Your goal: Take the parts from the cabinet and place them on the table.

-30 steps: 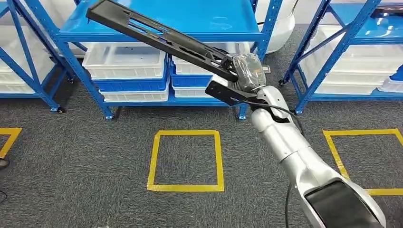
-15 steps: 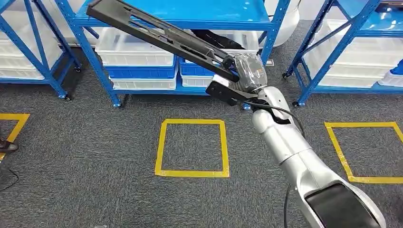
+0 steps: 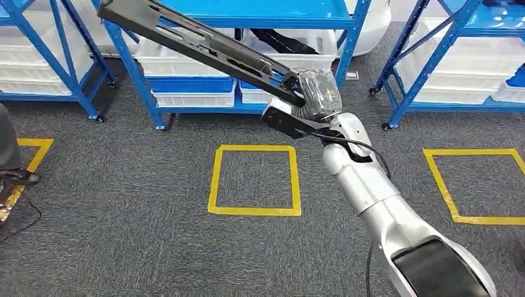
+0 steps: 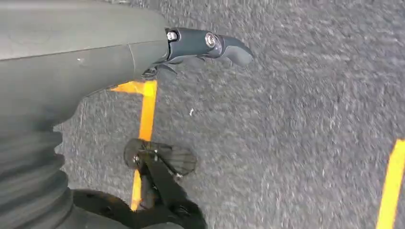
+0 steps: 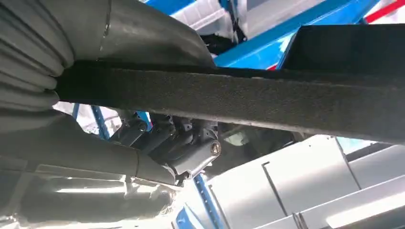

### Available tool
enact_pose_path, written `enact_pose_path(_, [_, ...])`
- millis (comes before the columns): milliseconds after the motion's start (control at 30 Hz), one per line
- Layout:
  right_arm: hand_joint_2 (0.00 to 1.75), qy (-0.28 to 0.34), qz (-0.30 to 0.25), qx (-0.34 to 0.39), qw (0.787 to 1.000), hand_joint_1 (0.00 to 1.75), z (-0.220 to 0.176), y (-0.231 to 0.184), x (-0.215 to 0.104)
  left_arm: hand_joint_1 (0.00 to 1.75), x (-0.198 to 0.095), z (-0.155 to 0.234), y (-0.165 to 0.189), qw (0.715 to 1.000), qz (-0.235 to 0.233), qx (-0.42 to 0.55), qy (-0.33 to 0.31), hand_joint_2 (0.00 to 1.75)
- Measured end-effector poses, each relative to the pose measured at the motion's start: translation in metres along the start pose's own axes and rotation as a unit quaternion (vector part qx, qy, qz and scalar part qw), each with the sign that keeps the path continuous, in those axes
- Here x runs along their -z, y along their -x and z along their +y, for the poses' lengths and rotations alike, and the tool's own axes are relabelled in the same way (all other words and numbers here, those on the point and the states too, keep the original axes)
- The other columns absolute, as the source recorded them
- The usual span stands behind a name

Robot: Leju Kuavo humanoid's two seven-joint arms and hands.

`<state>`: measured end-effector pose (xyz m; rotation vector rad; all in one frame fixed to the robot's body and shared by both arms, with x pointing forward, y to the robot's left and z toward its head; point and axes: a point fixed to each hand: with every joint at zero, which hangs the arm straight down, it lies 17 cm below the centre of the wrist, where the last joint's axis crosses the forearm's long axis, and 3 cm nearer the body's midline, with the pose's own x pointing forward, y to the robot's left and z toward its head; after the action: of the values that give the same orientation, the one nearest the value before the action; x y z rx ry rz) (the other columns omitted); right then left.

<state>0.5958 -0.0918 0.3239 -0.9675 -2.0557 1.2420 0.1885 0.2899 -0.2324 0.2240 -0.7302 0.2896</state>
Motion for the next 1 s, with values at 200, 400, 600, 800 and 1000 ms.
enact_pose_path(200, [1.75, -0.002, 0.007, 0.000, 1.000, 1.69, 0.002, 0.007, -0.004, 0.00, 0.001, 0.002, 0.000, 1.000, 0.000, 0.003, -0.001, 1.75])
enact_pose_path(400, [1.75, -0.002, 0.009, 0.000, 1.000, 1.69, 0.002, 0.009, -0.005, 0.00, 0.001, 0.003, -0.001, 1.000, -0.001, 0.003, -0.001, 1.75])
enact_pose_path(600, [1.75, 0.002, 0.004, -0.005, 1.000, 1.69, -0.002, 0.008, -0.002, 0.00, 0.002, 0.001, -0.003, 1.000, -0.001, 0.004, 0.001, 1.75])
enact_pose_path(800, [1.75, 0.000, 0.001, -0.001, 1.000, 1.69, 0.001, 0.003, -0.001, 0.00, 0.001, 0.004, 0.001, 1.000, 0.004, 0.005, -0.001, 1.75])
enact_pose_path(1000, [1.75, -0.004, -0.001, 0.002, 1.000, 1.69, 0.006, 0.001, -0.002, 0.00, 0.003, 0.007, -0.001, 1.000, 0.003, 0.002, -0.006, 1.75])
